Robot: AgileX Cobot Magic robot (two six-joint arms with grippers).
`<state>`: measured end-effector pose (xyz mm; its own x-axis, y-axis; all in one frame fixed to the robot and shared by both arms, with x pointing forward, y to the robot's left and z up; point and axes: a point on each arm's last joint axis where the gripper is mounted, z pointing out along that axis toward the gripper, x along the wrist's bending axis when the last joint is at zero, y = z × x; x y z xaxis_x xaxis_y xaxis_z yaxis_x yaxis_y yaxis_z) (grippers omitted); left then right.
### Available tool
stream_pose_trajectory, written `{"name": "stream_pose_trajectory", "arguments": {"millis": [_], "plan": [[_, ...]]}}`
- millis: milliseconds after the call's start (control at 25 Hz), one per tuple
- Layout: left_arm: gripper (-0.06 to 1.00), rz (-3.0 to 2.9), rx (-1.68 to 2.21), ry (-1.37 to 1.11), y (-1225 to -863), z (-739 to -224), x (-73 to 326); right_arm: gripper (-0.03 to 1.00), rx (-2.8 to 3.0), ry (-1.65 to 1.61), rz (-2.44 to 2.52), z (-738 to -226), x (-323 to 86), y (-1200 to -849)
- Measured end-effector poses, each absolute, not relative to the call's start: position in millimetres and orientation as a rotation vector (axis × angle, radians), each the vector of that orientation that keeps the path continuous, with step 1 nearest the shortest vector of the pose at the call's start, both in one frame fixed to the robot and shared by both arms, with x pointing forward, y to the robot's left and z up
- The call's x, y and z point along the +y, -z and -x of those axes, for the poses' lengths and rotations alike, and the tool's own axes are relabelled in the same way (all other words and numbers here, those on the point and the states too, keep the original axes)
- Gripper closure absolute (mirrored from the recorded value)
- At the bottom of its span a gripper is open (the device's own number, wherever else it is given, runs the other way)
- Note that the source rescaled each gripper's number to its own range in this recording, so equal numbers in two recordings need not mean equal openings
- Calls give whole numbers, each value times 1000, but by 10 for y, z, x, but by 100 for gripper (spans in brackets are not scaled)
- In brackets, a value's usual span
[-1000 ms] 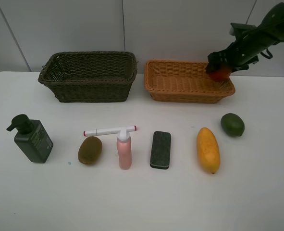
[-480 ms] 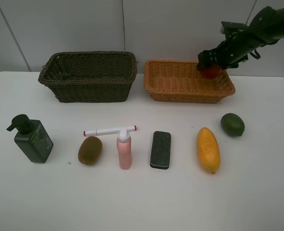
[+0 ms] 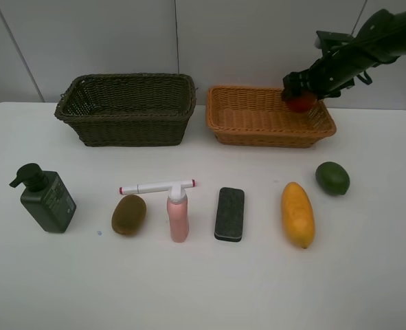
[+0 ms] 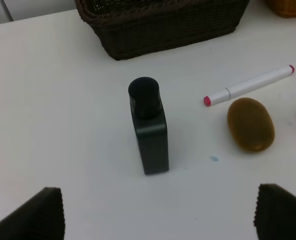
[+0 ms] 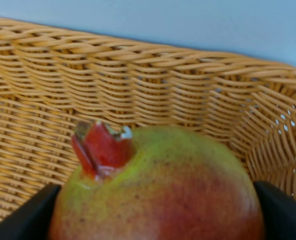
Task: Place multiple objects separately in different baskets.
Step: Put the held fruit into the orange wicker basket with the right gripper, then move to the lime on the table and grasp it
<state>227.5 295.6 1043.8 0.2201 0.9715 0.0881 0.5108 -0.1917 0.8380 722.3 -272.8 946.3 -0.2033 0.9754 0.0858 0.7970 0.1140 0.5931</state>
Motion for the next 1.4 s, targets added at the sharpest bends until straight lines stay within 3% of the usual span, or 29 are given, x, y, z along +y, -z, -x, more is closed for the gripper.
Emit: {"name": "stream_pose_trajectory", "arguments": {"millis": [120,200,360,1400], "plan": [[-6,-1808,1377,-854,-10437,-2273,2956,30,2066,-780,-1749,-7224,-2720,-9465],[-6,-1807,1376,-854,-10438,-2274,2956,23,2057,-808,-1771,-7224,-2684,-9470],[-6,-1807,1376,-854,-10438,-2274,2956,17,2069,-838,-1767,-7218,-2557,-9480],[-6,-1807,1376,-854,-10438,-2274,2956,17,2093,-830,-1769,-7201,-2528,-9472]]}}
